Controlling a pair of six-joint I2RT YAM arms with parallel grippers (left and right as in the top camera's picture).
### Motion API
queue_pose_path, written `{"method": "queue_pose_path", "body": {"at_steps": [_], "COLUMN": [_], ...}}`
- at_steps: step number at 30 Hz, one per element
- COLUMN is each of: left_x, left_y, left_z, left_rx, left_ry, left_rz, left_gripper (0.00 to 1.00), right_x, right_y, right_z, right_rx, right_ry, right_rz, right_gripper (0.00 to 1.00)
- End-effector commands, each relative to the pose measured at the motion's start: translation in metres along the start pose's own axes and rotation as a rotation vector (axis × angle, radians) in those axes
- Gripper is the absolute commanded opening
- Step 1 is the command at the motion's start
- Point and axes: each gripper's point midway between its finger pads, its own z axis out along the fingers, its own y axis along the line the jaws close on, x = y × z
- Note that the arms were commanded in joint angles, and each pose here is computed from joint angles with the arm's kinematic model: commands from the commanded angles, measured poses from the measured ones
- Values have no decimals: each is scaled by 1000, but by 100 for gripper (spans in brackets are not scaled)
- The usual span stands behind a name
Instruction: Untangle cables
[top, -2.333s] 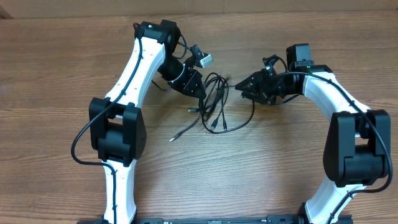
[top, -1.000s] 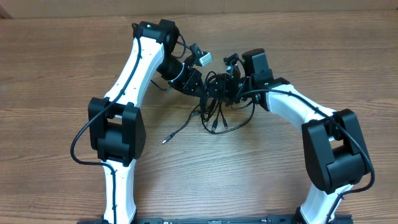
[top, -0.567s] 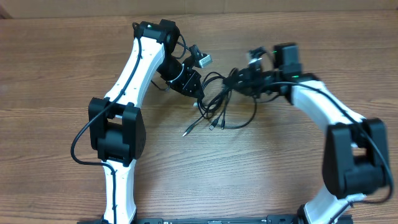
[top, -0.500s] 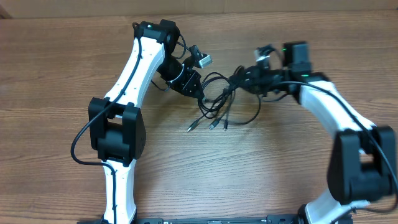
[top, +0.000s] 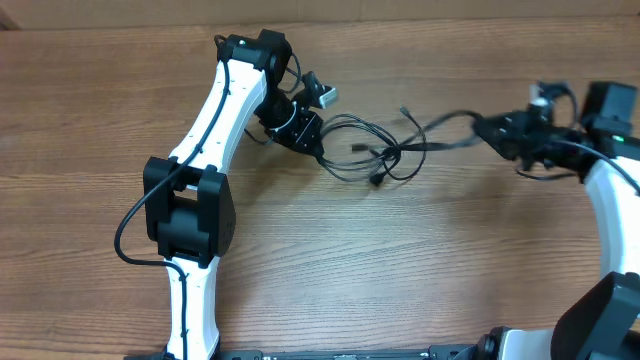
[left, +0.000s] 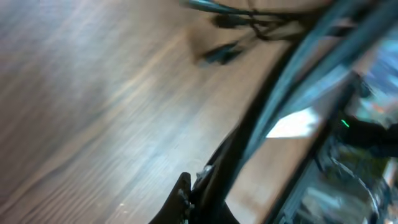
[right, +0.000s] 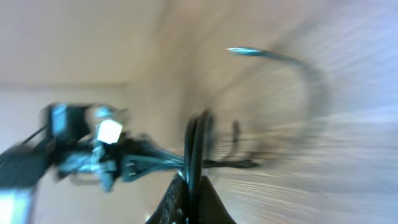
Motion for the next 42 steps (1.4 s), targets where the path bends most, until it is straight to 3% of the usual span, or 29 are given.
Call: {"method": "queue_pose_path", "body": {"at_steps": [1,5,11,16,20,21,25,28,30,33,36,40,42], "left_x": [16,29,33,16,0,-9,-31,-41,-46,-49,-46,-44,-42], "left_y": [68,114,123,93,56,26,-54,-79,-88,-100,-114,-121,-109], "left_z": [-15,-41,-48,-31,-18,-14,-44,-84,-101,-108,-95,-78,-59], "left_rx": [-346,-592,-554,-359,-165,-5,459,630,708,781,782,728,616], "left_ry": [26,-34,-70,-57,-61,-81,-254,-430,-503,-529,-480,-434,-359], "left_rz": [-333,-613,-723,-546,-373,-258,55,217,242,242,250,308,297], "left_gripper": [4,4,4,4,4,4,4,6,9,8,12,16,15], "right_x": [-25,-30,-31,-23,-17,-13,-5,5,12,19,19,19,21], "right_y": [-59,-95,-105,-97,-87,-83,-74,-55,-31,-6,-7,-20,-24], "right_z": [-36,-65,-77,-64,-50,-44,-32,-21,-16,-14,-14,-15,-15], "right_rx": [261,386,391,387,381,379,372,274,138,-9,-8,67,93], "right_ry": [-155,-220,-244,-200,-162,-141,-97,-32,17,52,51,47,52], "right_rz": [46,152,224,202,169,144,94,18,-66,-114,-115,-99,-87], "right_gripper": [4,4,4,5,16,20,26,31,36,45,66,85,91]}}
